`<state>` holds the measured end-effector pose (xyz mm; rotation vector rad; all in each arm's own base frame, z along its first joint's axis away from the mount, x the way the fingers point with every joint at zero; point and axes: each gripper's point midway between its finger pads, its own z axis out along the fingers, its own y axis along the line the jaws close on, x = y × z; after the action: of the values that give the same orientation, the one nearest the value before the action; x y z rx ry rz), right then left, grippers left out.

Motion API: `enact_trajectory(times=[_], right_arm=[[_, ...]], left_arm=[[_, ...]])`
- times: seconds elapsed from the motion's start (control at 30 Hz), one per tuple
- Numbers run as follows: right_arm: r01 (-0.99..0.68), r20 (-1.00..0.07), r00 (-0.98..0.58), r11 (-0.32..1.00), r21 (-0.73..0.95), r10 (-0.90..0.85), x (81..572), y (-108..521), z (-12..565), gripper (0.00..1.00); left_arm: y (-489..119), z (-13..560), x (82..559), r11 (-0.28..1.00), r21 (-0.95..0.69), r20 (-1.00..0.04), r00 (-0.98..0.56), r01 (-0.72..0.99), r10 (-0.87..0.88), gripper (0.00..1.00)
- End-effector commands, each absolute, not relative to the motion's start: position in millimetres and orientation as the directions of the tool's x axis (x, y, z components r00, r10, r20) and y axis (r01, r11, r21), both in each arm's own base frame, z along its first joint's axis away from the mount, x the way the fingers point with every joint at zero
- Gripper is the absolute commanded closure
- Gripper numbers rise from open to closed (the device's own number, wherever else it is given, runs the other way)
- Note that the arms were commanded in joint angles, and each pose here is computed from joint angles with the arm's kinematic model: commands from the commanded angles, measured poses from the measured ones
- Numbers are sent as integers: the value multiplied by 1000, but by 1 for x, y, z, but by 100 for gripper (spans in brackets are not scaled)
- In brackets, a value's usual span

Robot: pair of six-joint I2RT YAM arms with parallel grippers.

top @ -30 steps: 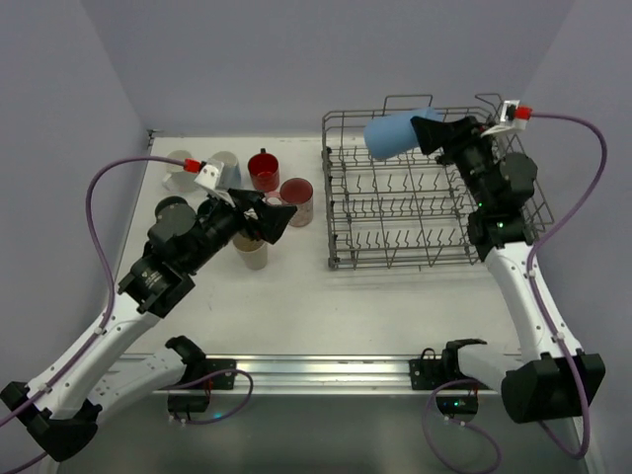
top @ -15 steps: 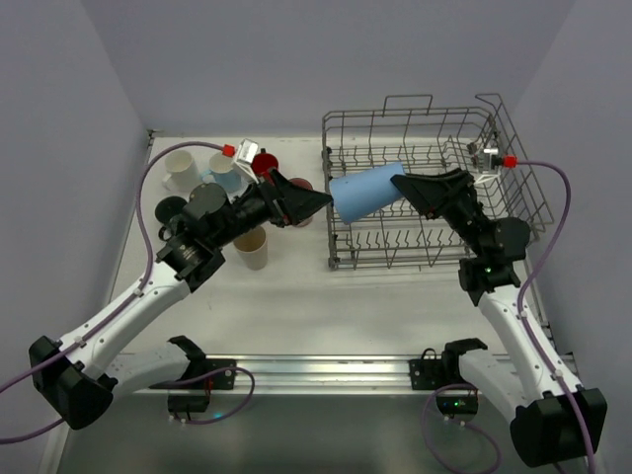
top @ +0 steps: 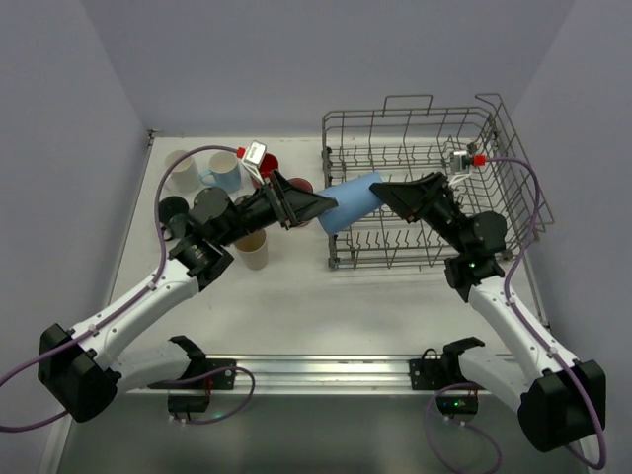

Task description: Unload the cups from the dish rack

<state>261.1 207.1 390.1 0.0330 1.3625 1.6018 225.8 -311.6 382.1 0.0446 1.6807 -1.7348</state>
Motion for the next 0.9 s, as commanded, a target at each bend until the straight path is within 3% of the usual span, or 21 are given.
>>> enact_trajectory(times=[0.0, 0.07, 0.17, 0.23, 0.3, 0.33, 0.37, 0.47, 0.53, 0.63, 0.73, 0.87], right_arm=[[-687, -558, -481, 105, 719, 677, 256, 212, 402, 64], [-683, -555, -489, 100, 723, 673, 257, 215, 400, 64], [-675, -551, -502, 96, 732, 667, 260, 220, 396, 64], [-664, -546, -517, 94, 742, 659, 262, 224, 390, 63], [-657, -543, -523, 96, 748, 657, 263, 225, 384, 55], [-652, -541, -527, 97, 752, 656, 264, 225, 382, 47], [-645, -541, -534, 101, 758, 650, 265, 226, 378, 28], [-642, -568, -539, 134, 755, 623, 266, 228, 373, 1], [-652, -592, -522, 160, 741, 615, 265, 228, 372, 1], [-643, -624, -493, 230, 731, 606, 267, 224, 366, 1], [-617, -654, -477, 307, 725, 587, 268, 218, 352, 1], [-577, -683, -485, 387, 719, 546, 268, 214, 328, 1]], left_arm=[[-316, 398, 214, 24, -840, -497, -751, 542, -436, 38], [-316, 400, 213, 16, -838, -497, -751, 545, -435, 45], [-316, 405, 212, 6, -827, -506, -742, 562, -440, 66], [-314, 409, 213, 12, -814, -522, -722, 581, -455, 86], [-309, 415, 213, 35, -799, -543, -694, 601, -473, 100], [-306, 417, 219, 79, -777, -574, -651, 625, -496, 100], [-301, 422, 220, 118, -768, -594, -631, 629, -499, 100], [-286, 427, 237, 319, -699, -699, -518, 640, -493, 100], [-267, 450, 253, 486, -594, -796, -377, 641, -474, 100], [-235, 426, 275, 731, -457, -887, -323, 507, -330, 100], [-194, 416, 285, 885, -301, -931, -309, 355, -193, 100], [-158, 346, 284, 975, -57, -863, -502, 213, 59, 100]])
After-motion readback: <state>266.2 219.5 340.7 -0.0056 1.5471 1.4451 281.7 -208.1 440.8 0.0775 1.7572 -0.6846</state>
